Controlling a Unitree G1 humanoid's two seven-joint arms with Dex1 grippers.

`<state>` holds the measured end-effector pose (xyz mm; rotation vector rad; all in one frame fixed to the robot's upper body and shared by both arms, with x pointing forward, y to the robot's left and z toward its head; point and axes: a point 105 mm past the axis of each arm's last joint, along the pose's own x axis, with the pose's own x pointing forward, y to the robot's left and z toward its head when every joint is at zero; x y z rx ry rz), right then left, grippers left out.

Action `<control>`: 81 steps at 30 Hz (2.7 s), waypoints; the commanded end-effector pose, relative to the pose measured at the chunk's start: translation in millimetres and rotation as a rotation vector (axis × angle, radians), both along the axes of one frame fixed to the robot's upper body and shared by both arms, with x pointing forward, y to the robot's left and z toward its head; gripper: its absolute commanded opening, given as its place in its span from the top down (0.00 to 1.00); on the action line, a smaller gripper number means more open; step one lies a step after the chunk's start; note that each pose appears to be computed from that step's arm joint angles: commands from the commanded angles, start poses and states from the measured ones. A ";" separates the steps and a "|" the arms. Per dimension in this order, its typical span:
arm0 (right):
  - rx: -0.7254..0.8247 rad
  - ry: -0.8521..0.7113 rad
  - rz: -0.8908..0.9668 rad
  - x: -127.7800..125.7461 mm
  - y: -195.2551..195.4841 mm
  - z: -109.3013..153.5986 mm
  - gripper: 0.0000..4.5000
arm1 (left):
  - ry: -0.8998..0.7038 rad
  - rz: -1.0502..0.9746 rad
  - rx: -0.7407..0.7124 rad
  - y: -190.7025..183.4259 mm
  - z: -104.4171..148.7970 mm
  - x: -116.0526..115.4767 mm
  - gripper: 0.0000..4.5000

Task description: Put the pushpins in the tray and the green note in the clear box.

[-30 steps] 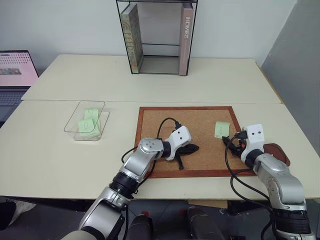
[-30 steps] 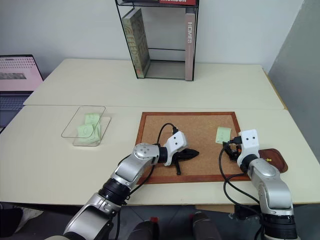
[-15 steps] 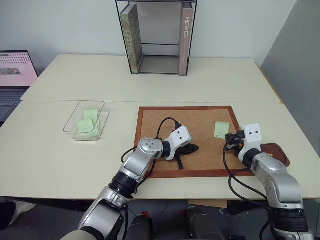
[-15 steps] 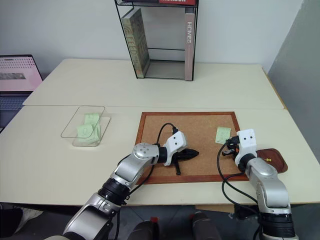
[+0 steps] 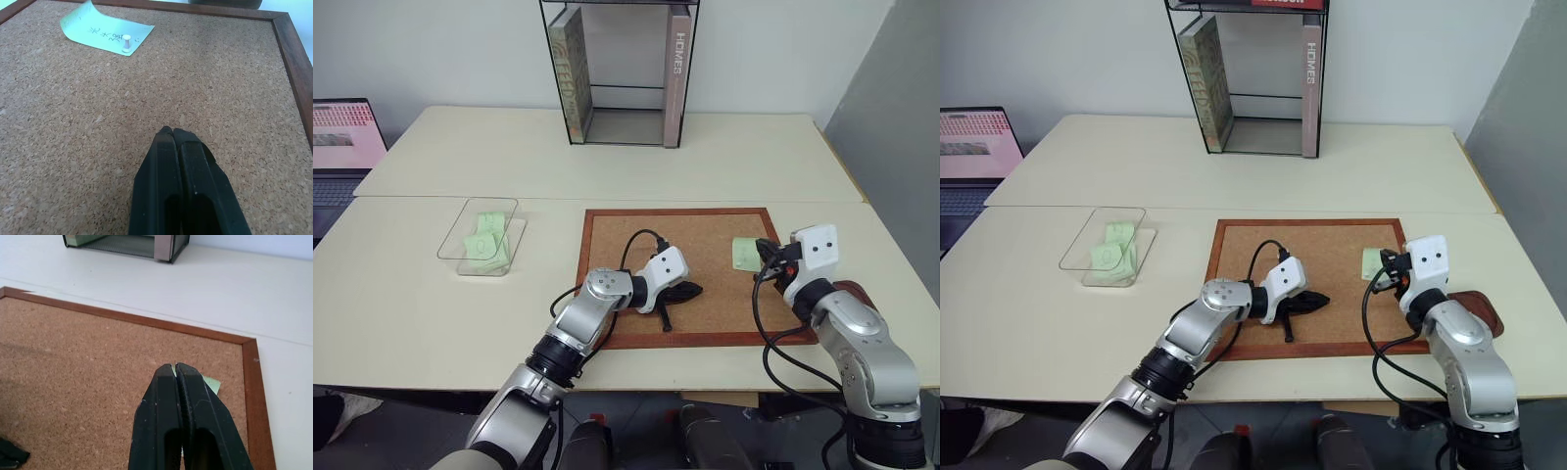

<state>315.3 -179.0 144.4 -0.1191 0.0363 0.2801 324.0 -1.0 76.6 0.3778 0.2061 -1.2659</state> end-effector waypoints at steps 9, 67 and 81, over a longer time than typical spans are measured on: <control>-0.329 0.107 -0.247 -41.4 -98.8 -4.4 1.00 | 0.009 0.001 0.053 3.1 -10.7 -1.3 1.00; -0.105 0.115 0.058 27.4 4.5 -45.2 0.64 | -0.009 0.007 0.060 4.2 -7.5 4.5 1.00; -0.085 0.100 0.072 23.3 7.5 -39.2 0.99 | -0.007 0.008 0.063 5.5 -8.7 5.0 1.00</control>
